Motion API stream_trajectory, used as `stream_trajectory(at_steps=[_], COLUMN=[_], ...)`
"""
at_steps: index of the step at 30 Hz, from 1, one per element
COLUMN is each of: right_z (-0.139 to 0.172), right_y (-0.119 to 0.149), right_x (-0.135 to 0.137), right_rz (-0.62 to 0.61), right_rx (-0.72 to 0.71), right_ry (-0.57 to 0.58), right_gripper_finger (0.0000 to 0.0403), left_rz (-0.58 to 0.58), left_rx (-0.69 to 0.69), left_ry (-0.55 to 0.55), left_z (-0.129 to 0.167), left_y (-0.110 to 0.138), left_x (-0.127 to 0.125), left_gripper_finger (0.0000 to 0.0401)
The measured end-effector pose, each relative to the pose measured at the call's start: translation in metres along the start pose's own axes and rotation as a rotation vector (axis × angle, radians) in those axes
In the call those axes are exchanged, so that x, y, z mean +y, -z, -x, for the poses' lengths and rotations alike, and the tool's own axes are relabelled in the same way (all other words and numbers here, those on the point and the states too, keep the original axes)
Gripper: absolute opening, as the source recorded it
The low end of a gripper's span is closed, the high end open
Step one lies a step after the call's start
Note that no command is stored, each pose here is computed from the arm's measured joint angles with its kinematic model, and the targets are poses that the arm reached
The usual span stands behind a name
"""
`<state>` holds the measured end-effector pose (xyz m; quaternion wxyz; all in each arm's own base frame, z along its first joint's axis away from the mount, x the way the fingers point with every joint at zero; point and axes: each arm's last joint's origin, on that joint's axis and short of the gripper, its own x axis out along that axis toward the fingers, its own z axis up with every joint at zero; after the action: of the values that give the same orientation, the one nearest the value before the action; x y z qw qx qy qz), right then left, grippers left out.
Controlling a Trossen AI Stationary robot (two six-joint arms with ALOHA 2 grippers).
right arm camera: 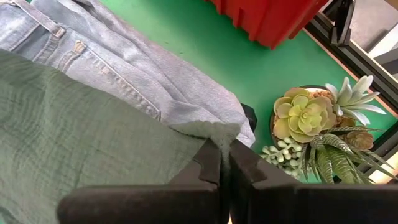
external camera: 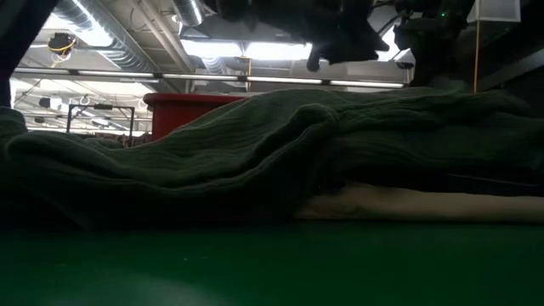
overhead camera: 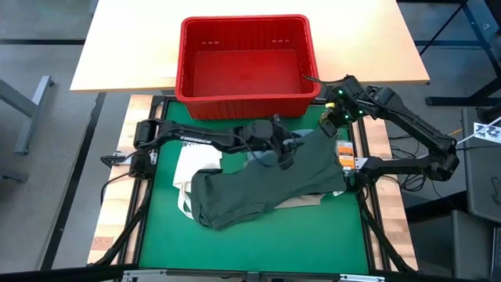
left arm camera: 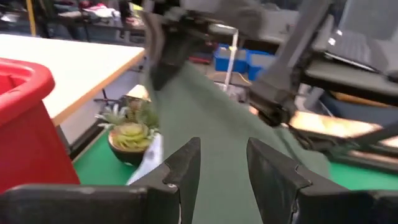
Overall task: Fold Laundry from Bin
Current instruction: Fold the green shirt
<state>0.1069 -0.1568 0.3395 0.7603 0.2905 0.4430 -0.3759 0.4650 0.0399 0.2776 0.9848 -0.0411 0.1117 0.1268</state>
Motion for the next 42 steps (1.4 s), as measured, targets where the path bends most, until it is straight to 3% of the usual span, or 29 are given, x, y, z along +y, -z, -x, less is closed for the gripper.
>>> stream_trajectory(at_steps=[6, 11, 22, 29, 42], right_z=[0.000, 0.000, 0.000, 0.000, 0.000], right_y=[0.000, 0.000, 0.000, 0.000, 0.000], right_x=[0.000, 0.000, 0.001, 0.001, 0.002], right_rz=[0.000, 0.003, 0.002, 0.002, 0.003], right_rx=[-0.001, -0.001, -0.004, -0.003, -0.002], right_ry=[0.000, -0.019, -0.027, -0.035, -0.073], right_gripper_finger=[0.0009, 0.0009, 0.0009, 0.0009, 0.0009], left_rz=[0.033, 0.085, 0.125, 0.123, 0.147], left_rx=[-0.085, -0.132, -0.252, -0.222, -0.154], left_ry=[-0.037, -0.002, 0.067, 0.084, 0.058], left_z=[-0.022, -0.032, -0.051, -0.071, -0.078], left_y=[0.011, 0.018, 0.017, 0.028, 0.041], left_x=[0.026, 0.041, 0.045, 0.045, 0.056], left_gripper_finger=[0.0126, 0.0126, 0.0126, 0.0126, 0.0126])
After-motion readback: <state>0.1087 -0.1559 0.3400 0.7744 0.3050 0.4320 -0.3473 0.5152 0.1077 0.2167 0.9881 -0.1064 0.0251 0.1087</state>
